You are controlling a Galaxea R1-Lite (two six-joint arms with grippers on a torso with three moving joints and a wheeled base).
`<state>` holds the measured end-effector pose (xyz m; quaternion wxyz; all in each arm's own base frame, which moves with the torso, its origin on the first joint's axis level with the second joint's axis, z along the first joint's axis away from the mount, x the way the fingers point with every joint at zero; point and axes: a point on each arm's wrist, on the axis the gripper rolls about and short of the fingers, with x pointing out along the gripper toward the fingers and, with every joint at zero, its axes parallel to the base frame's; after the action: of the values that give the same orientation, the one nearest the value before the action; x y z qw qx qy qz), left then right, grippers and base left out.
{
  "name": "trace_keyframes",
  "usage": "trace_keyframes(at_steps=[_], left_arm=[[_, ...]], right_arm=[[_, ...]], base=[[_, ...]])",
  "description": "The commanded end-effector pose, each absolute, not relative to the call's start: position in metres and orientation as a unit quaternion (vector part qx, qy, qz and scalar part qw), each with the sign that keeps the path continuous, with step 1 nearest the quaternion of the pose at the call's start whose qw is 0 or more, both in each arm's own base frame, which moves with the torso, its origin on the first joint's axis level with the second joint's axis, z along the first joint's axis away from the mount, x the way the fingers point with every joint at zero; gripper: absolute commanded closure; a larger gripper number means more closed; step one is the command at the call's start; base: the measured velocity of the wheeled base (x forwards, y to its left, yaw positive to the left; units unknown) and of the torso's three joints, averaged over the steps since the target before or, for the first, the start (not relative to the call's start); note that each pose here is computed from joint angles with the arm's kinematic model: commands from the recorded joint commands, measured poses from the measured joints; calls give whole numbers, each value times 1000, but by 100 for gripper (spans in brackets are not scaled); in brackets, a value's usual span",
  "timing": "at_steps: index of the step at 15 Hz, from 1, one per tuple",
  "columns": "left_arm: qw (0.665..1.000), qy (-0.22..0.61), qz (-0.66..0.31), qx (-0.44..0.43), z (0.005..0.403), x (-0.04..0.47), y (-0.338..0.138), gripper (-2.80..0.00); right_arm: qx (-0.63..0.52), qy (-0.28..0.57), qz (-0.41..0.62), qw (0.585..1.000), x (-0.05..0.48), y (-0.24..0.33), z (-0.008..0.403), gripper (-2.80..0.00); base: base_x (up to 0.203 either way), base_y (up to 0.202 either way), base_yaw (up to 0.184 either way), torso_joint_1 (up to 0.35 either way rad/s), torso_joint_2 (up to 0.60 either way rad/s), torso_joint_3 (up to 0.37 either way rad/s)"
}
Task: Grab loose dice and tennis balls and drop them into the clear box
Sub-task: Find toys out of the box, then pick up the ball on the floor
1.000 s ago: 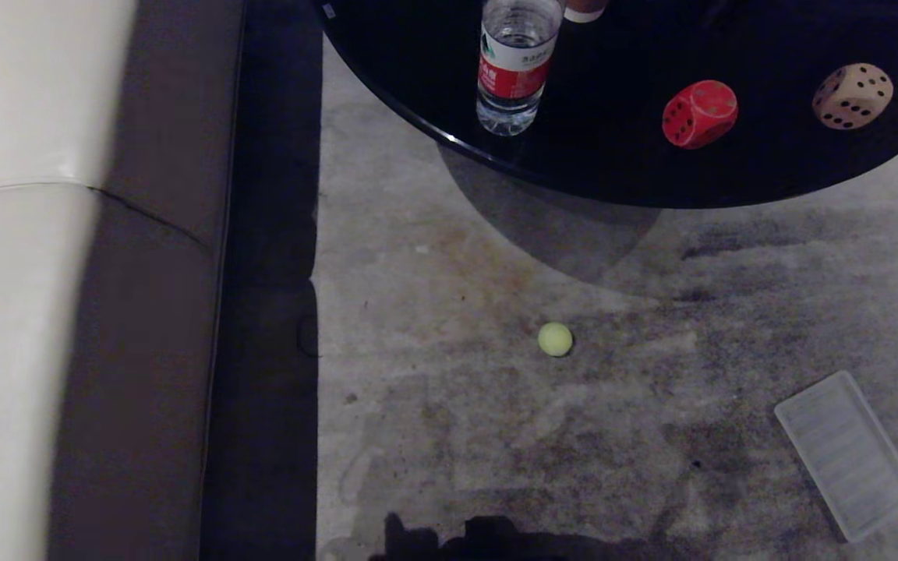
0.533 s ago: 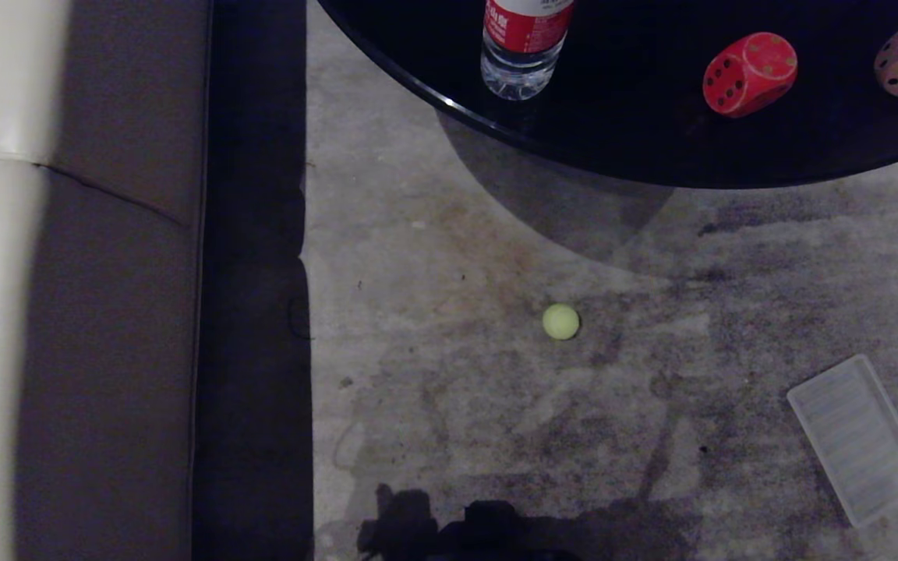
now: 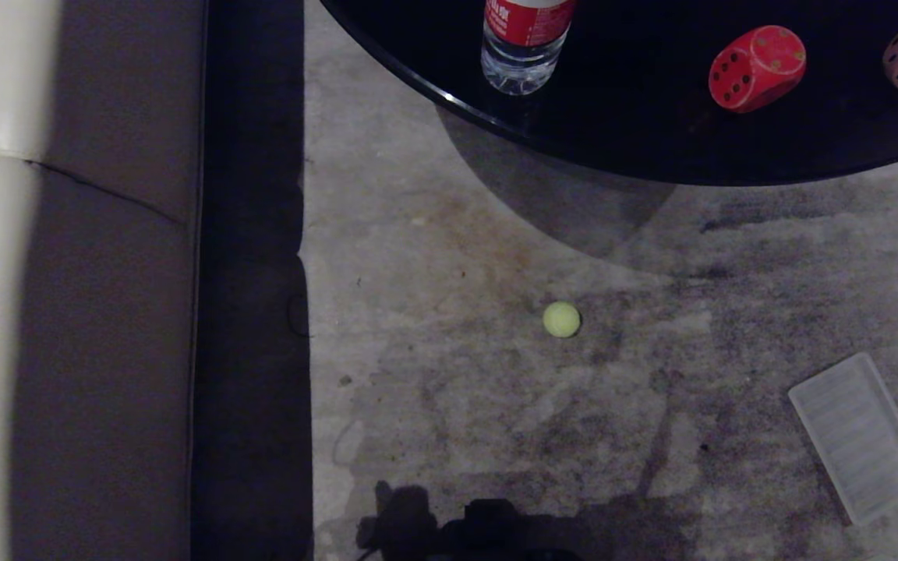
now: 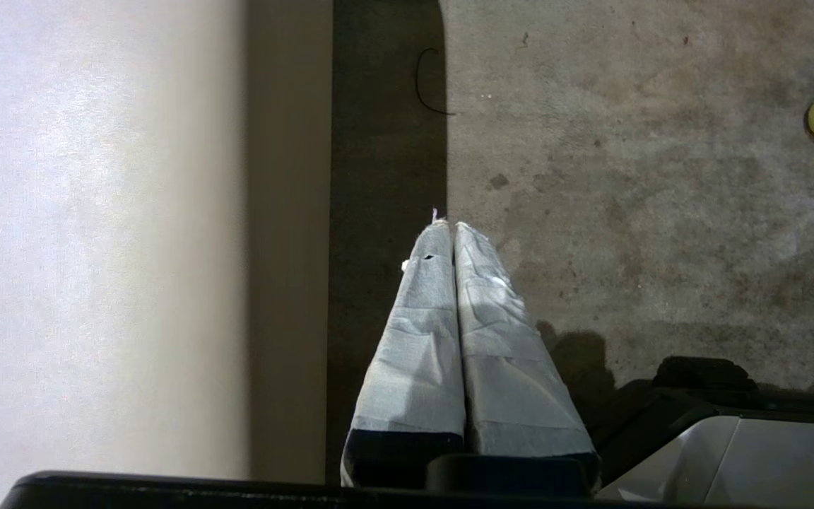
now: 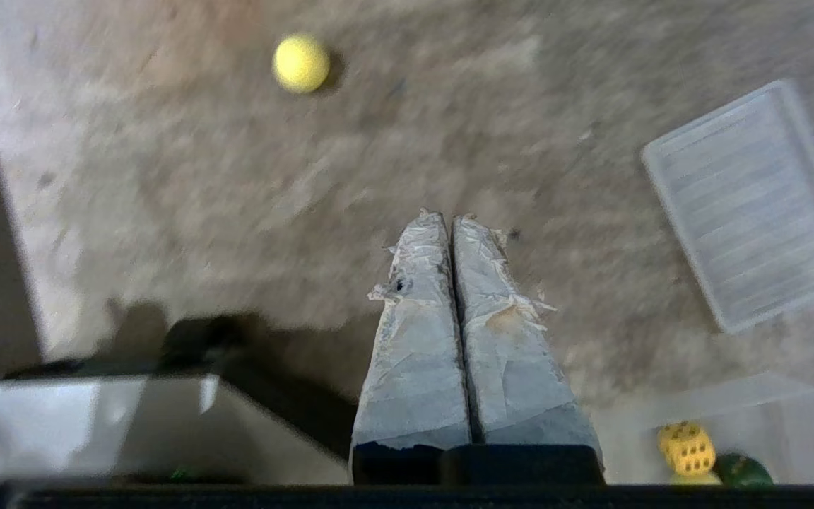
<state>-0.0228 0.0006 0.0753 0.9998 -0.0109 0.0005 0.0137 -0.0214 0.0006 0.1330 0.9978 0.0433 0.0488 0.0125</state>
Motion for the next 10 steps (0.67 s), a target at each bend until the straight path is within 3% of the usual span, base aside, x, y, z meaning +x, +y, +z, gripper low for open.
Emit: trace_keyframes(at_steps=[1,5,10], left_arm=[[1000,1,14,-11,75,-23,1,0],[1000,1,14,-11,75,-23,1,0],[1000,1,14,-11,75,-23,1,0]], right_arm=[[45,117,20,992,2,1,151,0],[53,229,51,971,57,3,171,0],[109,283,135,943,123,30,169,0]], base=[[0,0,0,0,0,0],[0,0,0,0,0,0],[0,0,0,0,0,0]])
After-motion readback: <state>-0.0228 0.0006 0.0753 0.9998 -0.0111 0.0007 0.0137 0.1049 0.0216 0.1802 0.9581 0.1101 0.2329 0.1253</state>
